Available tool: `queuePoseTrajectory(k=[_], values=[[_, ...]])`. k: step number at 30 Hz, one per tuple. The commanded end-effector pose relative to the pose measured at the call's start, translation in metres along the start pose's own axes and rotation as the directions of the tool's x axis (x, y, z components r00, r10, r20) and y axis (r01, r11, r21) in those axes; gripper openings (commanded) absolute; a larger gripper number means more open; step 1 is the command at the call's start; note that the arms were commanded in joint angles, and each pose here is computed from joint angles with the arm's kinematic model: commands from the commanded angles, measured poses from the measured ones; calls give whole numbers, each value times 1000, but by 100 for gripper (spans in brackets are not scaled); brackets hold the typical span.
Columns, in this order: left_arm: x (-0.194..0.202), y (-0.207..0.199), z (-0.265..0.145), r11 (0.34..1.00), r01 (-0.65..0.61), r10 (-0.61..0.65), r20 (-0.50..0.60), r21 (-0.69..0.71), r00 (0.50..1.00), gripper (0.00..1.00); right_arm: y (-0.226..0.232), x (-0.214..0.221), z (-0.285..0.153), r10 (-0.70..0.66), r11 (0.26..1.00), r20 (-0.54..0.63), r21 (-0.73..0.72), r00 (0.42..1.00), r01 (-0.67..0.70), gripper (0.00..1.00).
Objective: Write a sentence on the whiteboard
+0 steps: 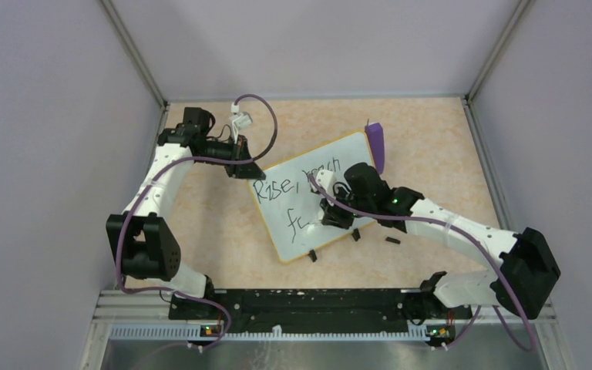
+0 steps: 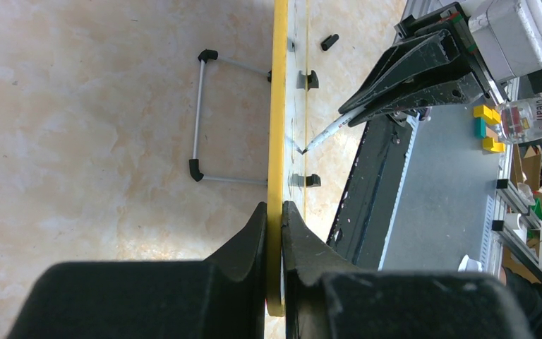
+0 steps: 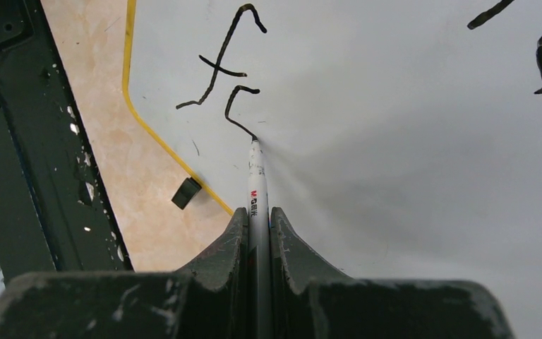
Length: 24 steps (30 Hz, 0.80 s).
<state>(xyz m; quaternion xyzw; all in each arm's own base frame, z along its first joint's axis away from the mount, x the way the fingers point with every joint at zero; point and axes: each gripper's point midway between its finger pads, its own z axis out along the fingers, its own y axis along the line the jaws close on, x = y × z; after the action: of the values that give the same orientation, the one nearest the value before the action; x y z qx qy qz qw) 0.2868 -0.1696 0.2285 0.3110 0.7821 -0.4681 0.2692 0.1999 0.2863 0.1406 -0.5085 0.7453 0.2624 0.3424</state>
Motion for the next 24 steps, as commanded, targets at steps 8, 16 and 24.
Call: queuePoseTrajectory(k=[8,16,24], values=[[-2,6,1,999,-42,42,1,-15,999,0,-28,-39,-11,-40,993,83,114,996,30,0],[-3,7,1,999,-43,43,0,-16,999,0,-25,-50,-6,-33,996,104,84,994,24,0],[-3,7,1,999,-42,42,-2,-15,999,0,-17,-51,2,-26,999,102,47,994,21,0]])
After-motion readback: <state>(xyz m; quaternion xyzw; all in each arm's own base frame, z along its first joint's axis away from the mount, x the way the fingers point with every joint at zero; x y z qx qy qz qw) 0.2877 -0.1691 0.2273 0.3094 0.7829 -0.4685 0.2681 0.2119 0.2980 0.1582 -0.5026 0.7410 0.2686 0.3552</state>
